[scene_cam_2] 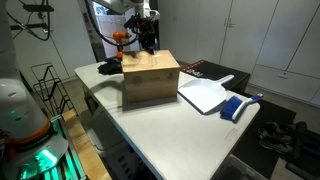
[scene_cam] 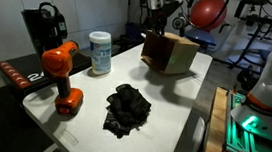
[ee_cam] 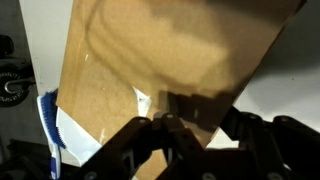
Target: Place the brown box upright.
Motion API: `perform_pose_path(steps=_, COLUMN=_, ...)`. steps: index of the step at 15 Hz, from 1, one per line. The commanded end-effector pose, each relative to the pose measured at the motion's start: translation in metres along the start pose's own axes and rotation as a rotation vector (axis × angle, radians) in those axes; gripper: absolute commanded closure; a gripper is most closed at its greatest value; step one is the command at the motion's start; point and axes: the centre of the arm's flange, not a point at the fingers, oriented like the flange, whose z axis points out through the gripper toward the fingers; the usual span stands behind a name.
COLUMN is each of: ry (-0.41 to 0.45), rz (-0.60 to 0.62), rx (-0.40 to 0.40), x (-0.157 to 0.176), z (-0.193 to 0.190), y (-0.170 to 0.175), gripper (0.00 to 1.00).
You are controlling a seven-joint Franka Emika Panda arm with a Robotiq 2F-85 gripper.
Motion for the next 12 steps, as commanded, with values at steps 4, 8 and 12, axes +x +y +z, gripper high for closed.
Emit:
perform_pose_path(steps=4, ry=-0.077, rz=0.014, rx=0.028, x=-0.019, z=-0.017, y=0.014, gripper=0.89)
perform_pose_path(steps=8, ry=-0.095, rz=0.002, rx=0.03, x=-0.038, z=-0.031, y=0.025, gripper=0.94)
perform_pose_path(steps=12, ry=-0.094, rz=-0.023, rx=0.048, x=-0.05, z=-0.041, y=0.035, gripper=0.95)
